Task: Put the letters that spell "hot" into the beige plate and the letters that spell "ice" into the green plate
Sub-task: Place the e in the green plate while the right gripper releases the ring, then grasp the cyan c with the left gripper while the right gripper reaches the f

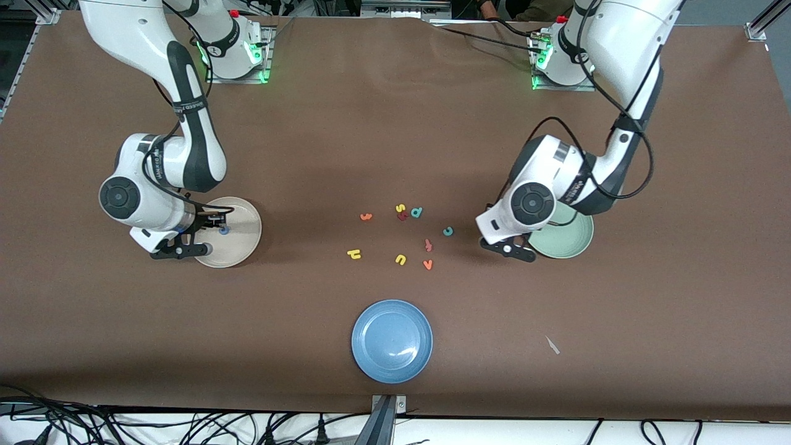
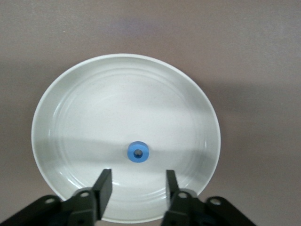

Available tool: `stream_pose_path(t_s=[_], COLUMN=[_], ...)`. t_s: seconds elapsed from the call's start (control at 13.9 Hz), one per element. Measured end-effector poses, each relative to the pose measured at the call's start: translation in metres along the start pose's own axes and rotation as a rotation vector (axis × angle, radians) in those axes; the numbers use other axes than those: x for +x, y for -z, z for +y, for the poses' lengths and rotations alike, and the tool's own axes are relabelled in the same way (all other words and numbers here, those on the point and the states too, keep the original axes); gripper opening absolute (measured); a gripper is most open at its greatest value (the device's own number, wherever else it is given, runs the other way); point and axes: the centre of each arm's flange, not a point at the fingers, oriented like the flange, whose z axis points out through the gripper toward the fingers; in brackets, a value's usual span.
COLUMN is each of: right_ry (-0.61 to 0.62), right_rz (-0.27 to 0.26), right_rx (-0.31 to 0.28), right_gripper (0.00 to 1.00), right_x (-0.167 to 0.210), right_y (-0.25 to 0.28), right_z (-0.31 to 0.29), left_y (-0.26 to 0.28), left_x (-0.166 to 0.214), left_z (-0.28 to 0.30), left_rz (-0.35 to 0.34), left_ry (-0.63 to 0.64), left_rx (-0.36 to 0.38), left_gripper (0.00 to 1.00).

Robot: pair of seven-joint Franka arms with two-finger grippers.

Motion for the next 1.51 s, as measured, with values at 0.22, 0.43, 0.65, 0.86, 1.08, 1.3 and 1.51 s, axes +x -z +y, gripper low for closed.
stream_pose_path(t_s=[0.22, 0.43, 0.65, 0.86, 1.08, 1.3, 1.51], right_ry=[-0.009, -0.073, -0.172, -0.27, -0.363, -0.457, -0.602], right_rz=[0.0, 0.008, 0.033, 0.073, 0.07, 0.072, 0.077], right_rx=[0.037, 0.068, 0.066, 0.074, 0.098, 0.103, 0.1], right_gripper=[0.9, 1.0, 1.0, 1.0, 1.0, 1.0, 1.0], right_x=[0.0, 0.0, 0.0, 0.001, -0.002, -0.008, -0.018], right_y=[-0.003, 0.0, 0.013, 0.029, 0.028, 0.017, 0.001], right_z=[-0.022, -0.063, -0.13, -0.195, -0.243, -0.267, -0.296], left_y=[-0.032, -0.064, -0.067, -0.044, -0.008, 0.01, 0.011], left_x=[-0.005, -0.005, -0.002, 0.004, 0.011, 0.019, 0.026], left_z=[-0.031, -0.047, -0.051, -0.025, 0.025, 0.059, 0.082], left_rz=[-0.061, -0.104, -0.1, -0.057, 0.011, 0.052, 0.066], left_ry=[0.035, 0.052, 0.057, 0.027, -0.027, -0.059, -0.025], left_rx=[0.003, -0.001, -0.007, -0.032, -0.073, -0.078, -0.146], left_gripper=[0.26, 0.3, 0.61, 0.93, 1.0, 1.0, 1.0])
